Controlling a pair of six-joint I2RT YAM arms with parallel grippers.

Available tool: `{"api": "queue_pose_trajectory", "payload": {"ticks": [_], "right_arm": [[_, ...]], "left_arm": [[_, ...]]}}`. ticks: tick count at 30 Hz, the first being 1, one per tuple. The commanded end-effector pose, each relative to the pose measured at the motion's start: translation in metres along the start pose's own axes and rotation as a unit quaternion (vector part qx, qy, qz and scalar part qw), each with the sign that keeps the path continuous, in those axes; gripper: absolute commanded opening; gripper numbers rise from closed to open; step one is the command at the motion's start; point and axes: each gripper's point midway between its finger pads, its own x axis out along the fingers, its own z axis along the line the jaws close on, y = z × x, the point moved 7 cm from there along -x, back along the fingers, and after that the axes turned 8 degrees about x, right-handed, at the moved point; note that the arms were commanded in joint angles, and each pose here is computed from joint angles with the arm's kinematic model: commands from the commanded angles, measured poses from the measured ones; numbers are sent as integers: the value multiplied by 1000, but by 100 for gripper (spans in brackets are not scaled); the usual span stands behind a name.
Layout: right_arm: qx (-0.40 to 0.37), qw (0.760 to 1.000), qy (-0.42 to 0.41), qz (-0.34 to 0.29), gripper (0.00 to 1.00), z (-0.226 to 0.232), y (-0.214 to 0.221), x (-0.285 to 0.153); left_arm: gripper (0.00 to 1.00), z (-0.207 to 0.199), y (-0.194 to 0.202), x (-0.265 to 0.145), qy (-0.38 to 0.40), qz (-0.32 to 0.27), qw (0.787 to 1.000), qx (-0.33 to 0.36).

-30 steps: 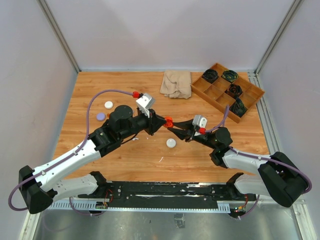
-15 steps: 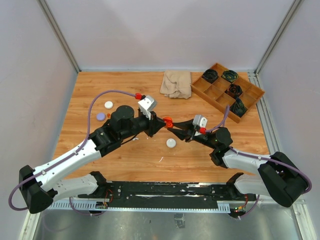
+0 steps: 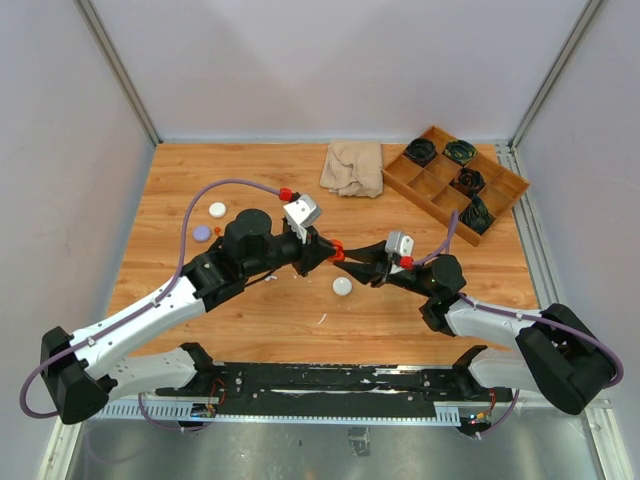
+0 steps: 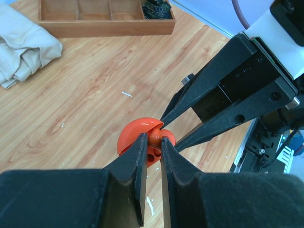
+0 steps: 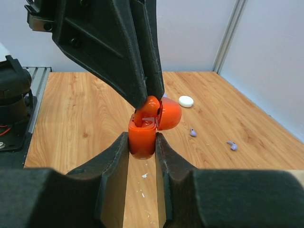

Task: Insert the wireless bluetooth earbuds into the charging case
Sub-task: Place the earbud in the charging case.

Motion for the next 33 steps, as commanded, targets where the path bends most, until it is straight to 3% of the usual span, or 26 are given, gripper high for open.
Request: {"api": "queue_pose_trajectory", "payload": {"ticks": [1, 16, 24, 29, 33], "right_arm": [[-20, 998, -21, -53, 1, 1, -27, 2], [-6, 997, -40, -65, 1, 3, -30, 1], [-1, 998, -19, -59, 1, -4, -24, -2], [-2, 999, 19, -49, 1, -13, -16, -9], [-8, 998, 54, -25, 1, -19, -7, -17]], "left_arm": [[18, -7, -5, -1, 33, -7, 999, 23], [33, -12, -4, -5, 54, -17, 998, 35], [53, -14, -21, -17, 51, -57, 997, 24], [66, -6, -29, -27, -8, -77, 997, -6], [72, 13, -25, -29, -107, -66, 991, -43]]}}
